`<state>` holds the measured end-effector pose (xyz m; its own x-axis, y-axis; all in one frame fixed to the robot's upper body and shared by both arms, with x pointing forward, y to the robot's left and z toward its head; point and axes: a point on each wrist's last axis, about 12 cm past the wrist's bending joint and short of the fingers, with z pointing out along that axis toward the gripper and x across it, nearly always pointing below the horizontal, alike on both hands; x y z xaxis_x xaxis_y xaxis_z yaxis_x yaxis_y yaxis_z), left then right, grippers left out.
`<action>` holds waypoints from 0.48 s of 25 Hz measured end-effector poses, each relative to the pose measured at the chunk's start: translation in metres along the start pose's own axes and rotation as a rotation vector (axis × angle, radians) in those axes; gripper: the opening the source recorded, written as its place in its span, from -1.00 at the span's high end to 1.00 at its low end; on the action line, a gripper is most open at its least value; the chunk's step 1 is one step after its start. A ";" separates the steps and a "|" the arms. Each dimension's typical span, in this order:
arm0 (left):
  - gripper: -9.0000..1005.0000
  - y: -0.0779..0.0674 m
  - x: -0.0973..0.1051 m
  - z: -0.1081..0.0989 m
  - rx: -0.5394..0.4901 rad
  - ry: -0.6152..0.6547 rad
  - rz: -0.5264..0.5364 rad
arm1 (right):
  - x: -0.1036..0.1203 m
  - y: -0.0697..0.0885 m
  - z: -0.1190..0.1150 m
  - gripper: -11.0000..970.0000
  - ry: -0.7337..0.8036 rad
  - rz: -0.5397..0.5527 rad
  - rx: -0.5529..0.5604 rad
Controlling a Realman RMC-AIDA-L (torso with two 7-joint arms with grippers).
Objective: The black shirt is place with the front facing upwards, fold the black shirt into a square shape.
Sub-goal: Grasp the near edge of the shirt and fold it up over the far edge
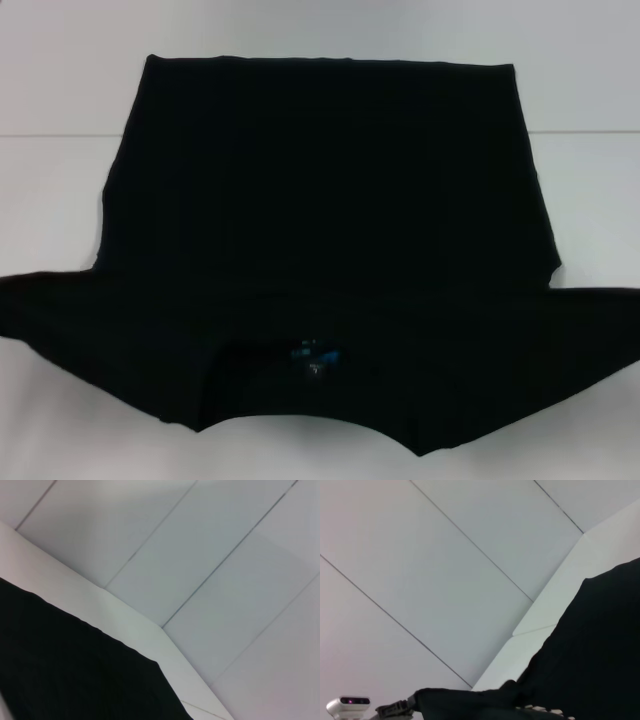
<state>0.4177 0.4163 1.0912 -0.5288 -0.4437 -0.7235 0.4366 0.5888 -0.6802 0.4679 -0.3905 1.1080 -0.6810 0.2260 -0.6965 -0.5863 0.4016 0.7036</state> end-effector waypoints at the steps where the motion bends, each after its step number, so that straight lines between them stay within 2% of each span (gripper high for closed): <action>1: 0.96 -0.001 0.002 -0.003 -0.004 -0.003 -0.001 | 0.002 0.000 0.000 0.93 0.007 -0.003 -0.001; 8: 0.96 -0.009 0.014 -0.021 0.003 -0.050 -0.012 | 0.011 0.002 -0.001 0.93 0.061 -0.027 -0.011; 12: 0.96 -0.010 0.013 -0.017 0.025 -0.070 0.004 | 0.007 0.001 0.004 0.93 0.073 -0.070 -0.028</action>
<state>0.3944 0.4158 1.0901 -0.4754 -0.4876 -0.7322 0.4575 0.5739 -0.6792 0.4638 -0.3848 1.1031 -0.6674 0.1330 -0.7327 -0.6447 0.3894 0.6579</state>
